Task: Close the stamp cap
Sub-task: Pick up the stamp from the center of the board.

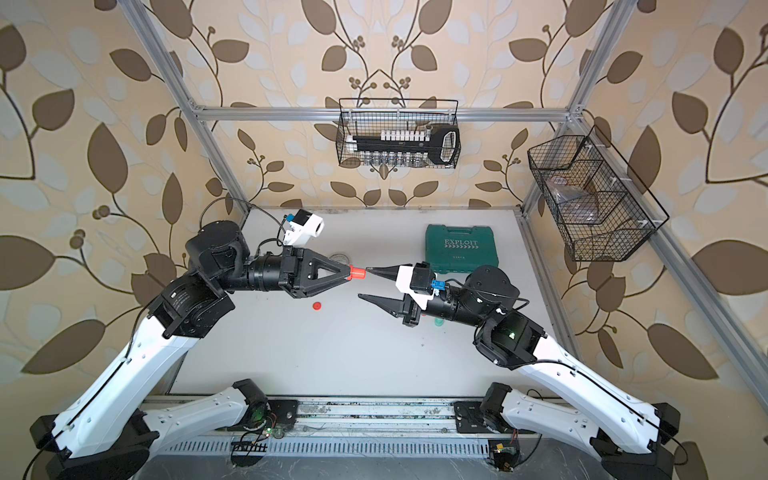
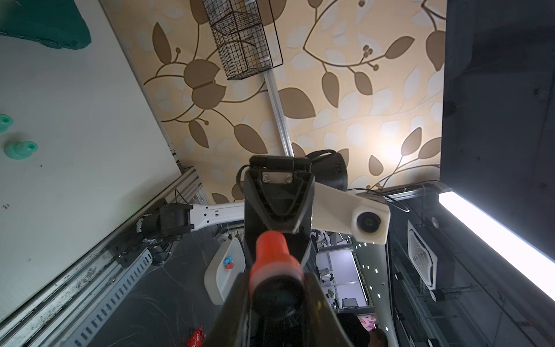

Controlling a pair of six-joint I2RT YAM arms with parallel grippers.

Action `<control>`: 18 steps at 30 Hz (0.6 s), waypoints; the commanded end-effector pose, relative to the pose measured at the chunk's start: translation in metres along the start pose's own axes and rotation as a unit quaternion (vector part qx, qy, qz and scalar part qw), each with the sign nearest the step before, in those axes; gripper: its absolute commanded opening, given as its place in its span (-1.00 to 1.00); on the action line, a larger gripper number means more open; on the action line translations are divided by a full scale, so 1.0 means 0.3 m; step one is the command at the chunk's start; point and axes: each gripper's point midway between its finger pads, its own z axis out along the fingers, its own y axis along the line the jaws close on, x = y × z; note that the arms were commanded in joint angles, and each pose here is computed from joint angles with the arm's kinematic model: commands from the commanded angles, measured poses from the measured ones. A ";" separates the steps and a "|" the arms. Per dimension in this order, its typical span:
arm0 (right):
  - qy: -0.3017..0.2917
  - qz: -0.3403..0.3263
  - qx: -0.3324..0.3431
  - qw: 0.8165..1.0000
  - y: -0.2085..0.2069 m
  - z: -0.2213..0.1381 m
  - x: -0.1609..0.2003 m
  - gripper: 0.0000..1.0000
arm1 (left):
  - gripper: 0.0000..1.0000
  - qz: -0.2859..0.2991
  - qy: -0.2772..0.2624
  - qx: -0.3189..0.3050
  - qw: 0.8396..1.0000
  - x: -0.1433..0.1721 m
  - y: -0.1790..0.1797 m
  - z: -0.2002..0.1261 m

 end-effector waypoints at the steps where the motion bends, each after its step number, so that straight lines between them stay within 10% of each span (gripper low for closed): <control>1: -0.048 0.001 -0.015 0.999 0.005 0.008 -0.105 -0.23 | -0.63 0.034 0.016 0.052 0.998 0.028 -0.122 -0.023; 18: -0.065 0.007 -0.030 0.997 0.000 0.049 -0.134 -0.52 | -0.66 0.035 0.026 0.069 0.997 0.040 -0.153 -0.028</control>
